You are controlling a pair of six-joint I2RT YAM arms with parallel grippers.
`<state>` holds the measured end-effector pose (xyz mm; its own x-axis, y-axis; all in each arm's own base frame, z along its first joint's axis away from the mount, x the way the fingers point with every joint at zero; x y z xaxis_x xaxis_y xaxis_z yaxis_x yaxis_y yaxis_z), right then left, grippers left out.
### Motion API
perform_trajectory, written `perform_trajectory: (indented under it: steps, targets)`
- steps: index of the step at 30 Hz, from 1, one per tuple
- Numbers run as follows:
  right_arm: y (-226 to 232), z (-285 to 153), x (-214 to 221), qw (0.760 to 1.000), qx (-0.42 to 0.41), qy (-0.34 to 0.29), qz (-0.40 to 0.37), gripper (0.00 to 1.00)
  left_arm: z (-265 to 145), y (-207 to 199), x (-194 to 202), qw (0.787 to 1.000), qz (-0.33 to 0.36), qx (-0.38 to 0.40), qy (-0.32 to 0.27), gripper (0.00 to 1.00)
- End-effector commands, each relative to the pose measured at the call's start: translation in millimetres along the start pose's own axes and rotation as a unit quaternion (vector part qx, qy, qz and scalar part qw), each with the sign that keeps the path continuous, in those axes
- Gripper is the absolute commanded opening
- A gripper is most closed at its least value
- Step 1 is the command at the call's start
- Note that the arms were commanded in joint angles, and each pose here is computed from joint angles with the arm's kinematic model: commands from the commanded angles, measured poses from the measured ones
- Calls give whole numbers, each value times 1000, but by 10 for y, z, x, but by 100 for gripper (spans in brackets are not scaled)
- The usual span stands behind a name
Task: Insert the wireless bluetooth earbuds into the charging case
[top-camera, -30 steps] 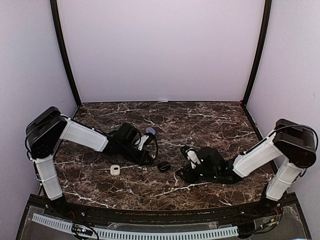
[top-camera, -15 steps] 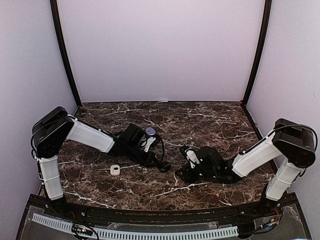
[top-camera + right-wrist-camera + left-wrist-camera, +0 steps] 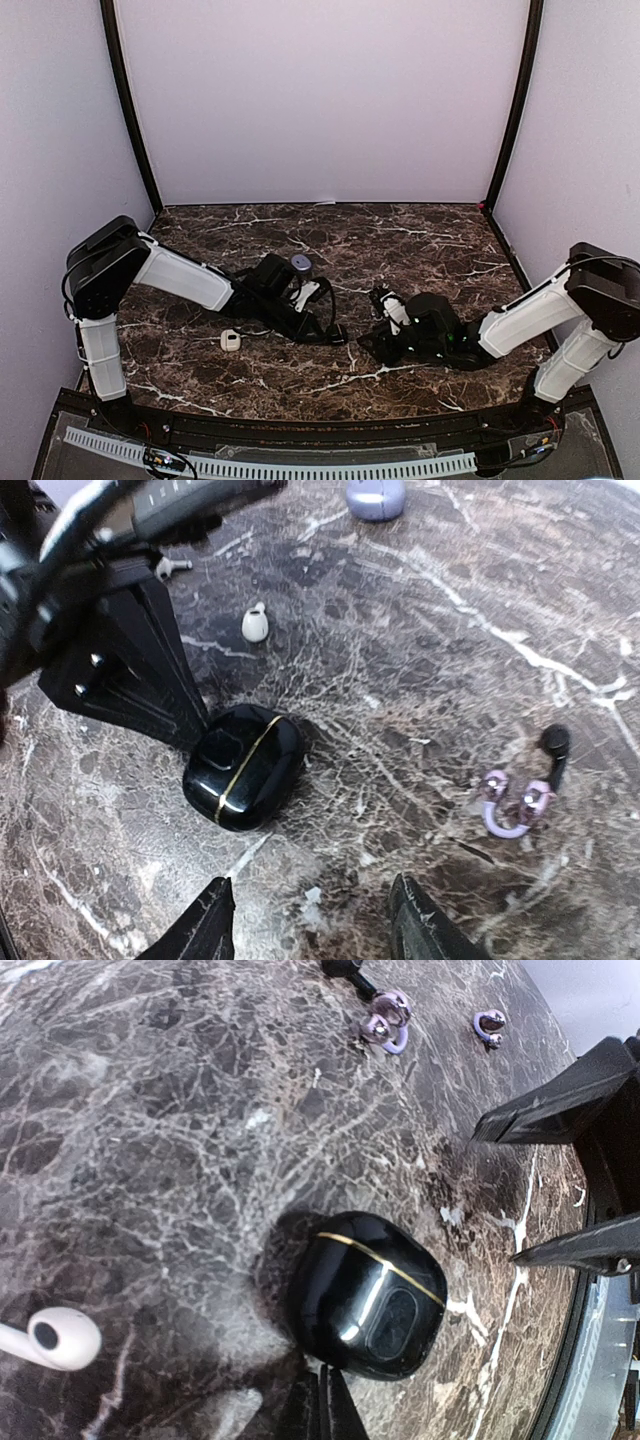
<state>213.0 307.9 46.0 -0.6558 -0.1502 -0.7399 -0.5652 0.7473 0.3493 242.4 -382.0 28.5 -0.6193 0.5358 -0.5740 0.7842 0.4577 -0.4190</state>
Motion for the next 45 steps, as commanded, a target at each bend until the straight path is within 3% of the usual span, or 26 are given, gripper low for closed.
perform_trajectory:
  steps: [1,10,16,20,32,39,43,45]
  targets:
    - [-4,-159,-234,998,0,-64,-6,53,-6,-117,92,1000,2,12,14,1]
    - [-138,-320,-399,992,36,-121,-5,65,-33,-214,205,1000,-8,17,17,1]
    - [-37,-408,-415,987,-8,-156,-33,72,-25,-293,243,999,-16,26,14,1]
    - [39,-319,-331,992,-22,-114,-43,74,-28,-355,260,999,-14,30,15,1]
    - [311,-249,-124,985,-118,-82,-91,70,-128,-472,267,999,-3,45,7,5]
    - [255,-65,-128,987,-91,-73,-113,69,-198,-318,293,1000,-6,-10,8,6]
    - [175,5,-129,988,-72,-66,-117,66,-198,-219,263,999,-1,-41,6,20]
    - [127,-35,-166,989,-80,-71,-101,66,-196,-171,271,998,13,-56,4,40]
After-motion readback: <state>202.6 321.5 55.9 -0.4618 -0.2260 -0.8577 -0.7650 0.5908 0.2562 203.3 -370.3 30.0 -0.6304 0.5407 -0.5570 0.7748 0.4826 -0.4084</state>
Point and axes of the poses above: each gripper's point midway between its finger pads, its own z axis out along the fingers, its own y axis along the line the jaws close on, x = y × z, the point moved 1 cm from there along -z, back along the fingers, and after that the axes turned 11 degrees about z, right-handed, at the moved point
